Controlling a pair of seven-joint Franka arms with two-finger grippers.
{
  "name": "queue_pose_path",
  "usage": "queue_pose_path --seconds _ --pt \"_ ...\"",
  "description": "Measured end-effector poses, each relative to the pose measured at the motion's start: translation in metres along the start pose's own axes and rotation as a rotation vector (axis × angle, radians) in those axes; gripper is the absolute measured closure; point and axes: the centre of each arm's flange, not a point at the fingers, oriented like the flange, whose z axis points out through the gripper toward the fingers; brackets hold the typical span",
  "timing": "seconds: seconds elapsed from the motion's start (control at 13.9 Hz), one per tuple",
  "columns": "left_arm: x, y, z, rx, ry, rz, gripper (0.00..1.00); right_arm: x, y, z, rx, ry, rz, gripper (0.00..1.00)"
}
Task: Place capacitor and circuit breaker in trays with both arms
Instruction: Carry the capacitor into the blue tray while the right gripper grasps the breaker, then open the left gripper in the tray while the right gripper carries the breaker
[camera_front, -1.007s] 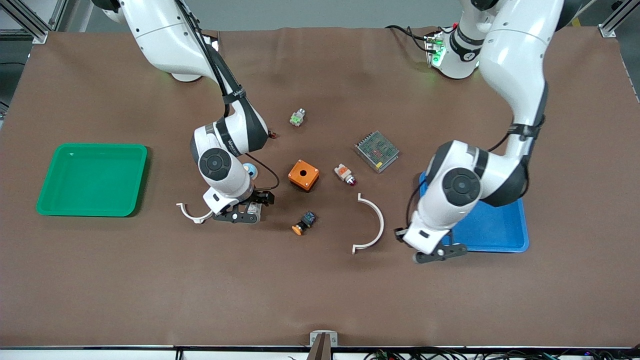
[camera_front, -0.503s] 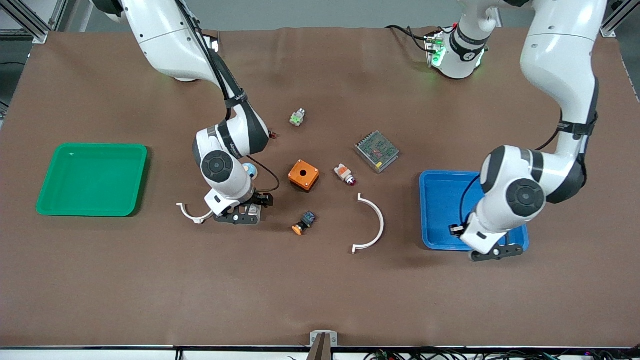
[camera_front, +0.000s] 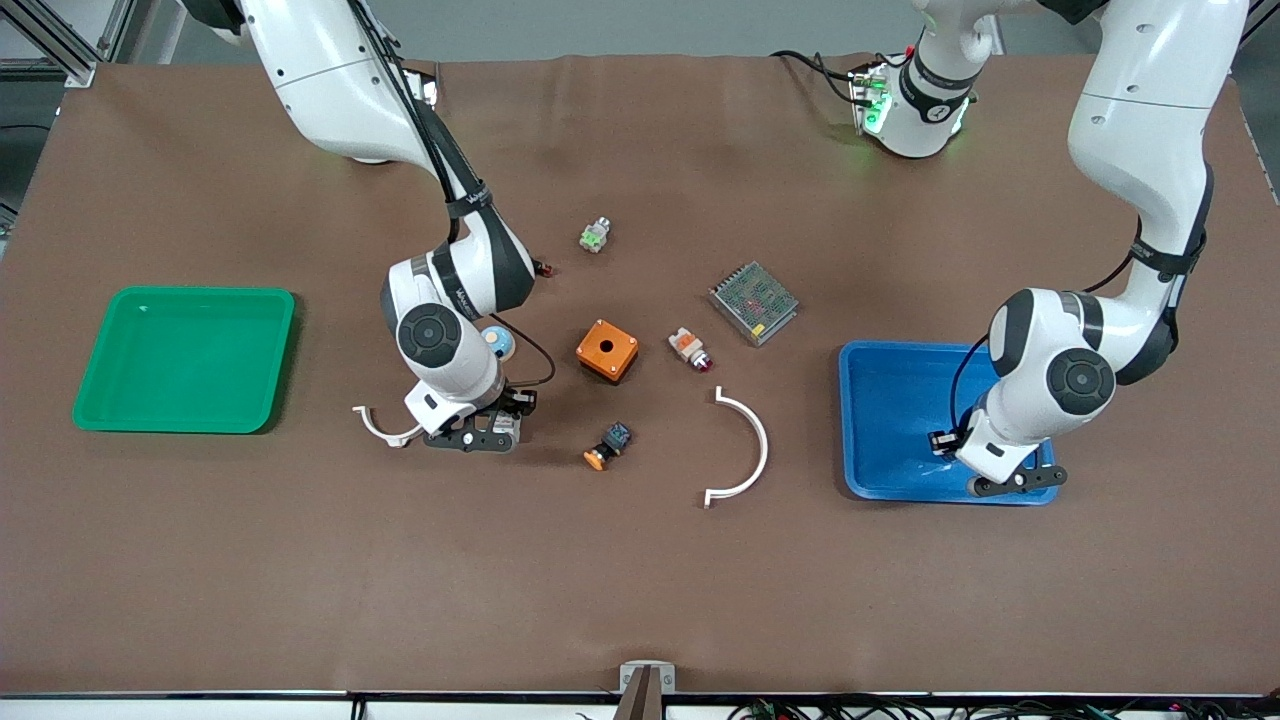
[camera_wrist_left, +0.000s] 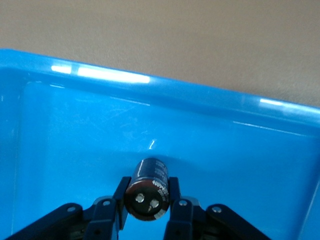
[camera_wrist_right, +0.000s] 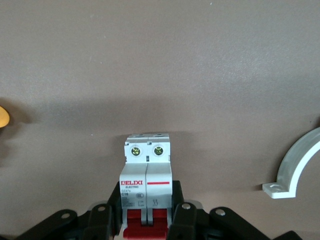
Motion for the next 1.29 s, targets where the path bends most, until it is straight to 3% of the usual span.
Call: queue_pose_path --seconds 0.07,0.22,0.43,0.65,0.79,1.08,1.29 --pt "-0.003 0.001 0.002 0.000 -0.005 0.003 0.65 0.002 0.002 -0.004 -0.005 -0.012 0.003 0.60" --pt "-0.007 0.004 0.003 0.000 -0.013 0.008 0.65 0.002 0.014 -0.032 -0.038 -0.103 0.019 0.60" --pt "-0.013 0.004 0.001 0.002 -0.017 0.011 0.65 0.005 0.075 -0.133 -0.044 -0.230 0.053 0.60" --pt "-0.017 0.004 0.002 0.003 -0.023 0.012 0.65 0.010 0.195 -0.217 -0.026 -0.259 0.035 0.60" --pt "-0.018 0.004 0.004 0.004 -0.027 0.013 0.65 0.012 0.273 -0.232 -0.047 -0.257 -0.005 0.60" --pt "-0.012 0.006 -0.009 -0.004 0.005 0.014 0.30 0.010 0.432 -0.211 0.005 -0.264 -0.083 0.60" --pt "0.011 0.006 -0.068 -0.021 0.113 0.005 0.01 -0.004 0.520 -0.180 0.024 -0.234 -0.105 0.60"
